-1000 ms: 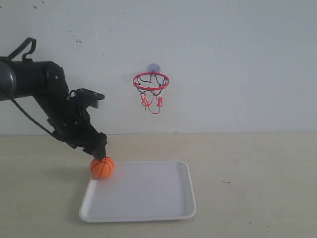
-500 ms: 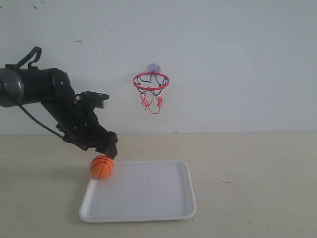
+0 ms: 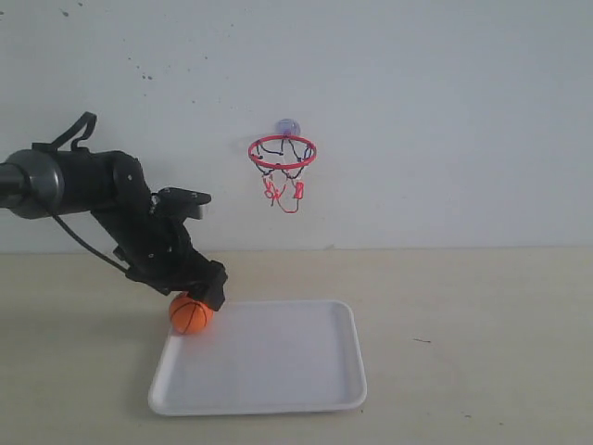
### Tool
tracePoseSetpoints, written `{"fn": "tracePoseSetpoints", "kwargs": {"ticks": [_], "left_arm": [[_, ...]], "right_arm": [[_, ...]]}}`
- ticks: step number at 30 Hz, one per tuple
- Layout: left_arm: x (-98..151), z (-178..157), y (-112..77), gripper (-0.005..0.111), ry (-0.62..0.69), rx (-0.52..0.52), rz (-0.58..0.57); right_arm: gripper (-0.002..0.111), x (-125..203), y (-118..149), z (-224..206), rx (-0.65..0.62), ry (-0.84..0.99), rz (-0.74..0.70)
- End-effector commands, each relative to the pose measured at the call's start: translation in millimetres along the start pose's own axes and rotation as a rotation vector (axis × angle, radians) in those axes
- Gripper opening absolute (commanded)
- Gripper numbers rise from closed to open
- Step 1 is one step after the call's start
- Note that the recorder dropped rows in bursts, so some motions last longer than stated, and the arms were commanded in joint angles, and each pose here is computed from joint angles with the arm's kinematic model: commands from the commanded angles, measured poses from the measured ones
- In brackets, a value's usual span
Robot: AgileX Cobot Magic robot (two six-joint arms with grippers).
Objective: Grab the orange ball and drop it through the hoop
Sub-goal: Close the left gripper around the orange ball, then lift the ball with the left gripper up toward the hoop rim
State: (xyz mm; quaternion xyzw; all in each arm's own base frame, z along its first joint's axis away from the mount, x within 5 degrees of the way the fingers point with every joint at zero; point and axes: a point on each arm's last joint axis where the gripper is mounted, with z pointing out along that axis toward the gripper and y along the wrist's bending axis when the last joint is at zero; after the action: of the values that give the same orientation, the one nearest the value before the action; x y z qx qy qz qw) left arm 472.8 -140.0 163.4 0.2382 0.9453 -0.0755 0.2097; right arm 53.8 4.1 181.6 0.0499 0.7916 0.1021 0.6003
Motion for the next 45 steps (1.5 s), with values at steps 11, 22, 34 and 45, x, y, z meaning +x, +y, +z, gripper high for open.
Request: {"fn": "tracePoseSetpoints", "kwargs": {"ticks": [11, 22, 34, 45], "left_arm": [[6, 21, -0.2, 0.080, 0.027, -0.004, -0.003], [5, 21, 3.3, 0.037, 0.021, -0.042, -0.024], [2, 11, 5.3, 0.004, 0.010, -0.074, 0.014], [-71, -83, 1.5, 0.004, -0.616, -0.153, 0.036]], "right_arm": [[0.000, -2, 0, -1, 0.000, -0.017, -0.015], [0.000, -2, 0, -1, 0.000, -0.017, -0.015], [0.000, -2, 0, -1, 0.000, -0.017, -0.015], [0.000, -2, 0, -1, 0.000, -0.017, -0.015]]}}
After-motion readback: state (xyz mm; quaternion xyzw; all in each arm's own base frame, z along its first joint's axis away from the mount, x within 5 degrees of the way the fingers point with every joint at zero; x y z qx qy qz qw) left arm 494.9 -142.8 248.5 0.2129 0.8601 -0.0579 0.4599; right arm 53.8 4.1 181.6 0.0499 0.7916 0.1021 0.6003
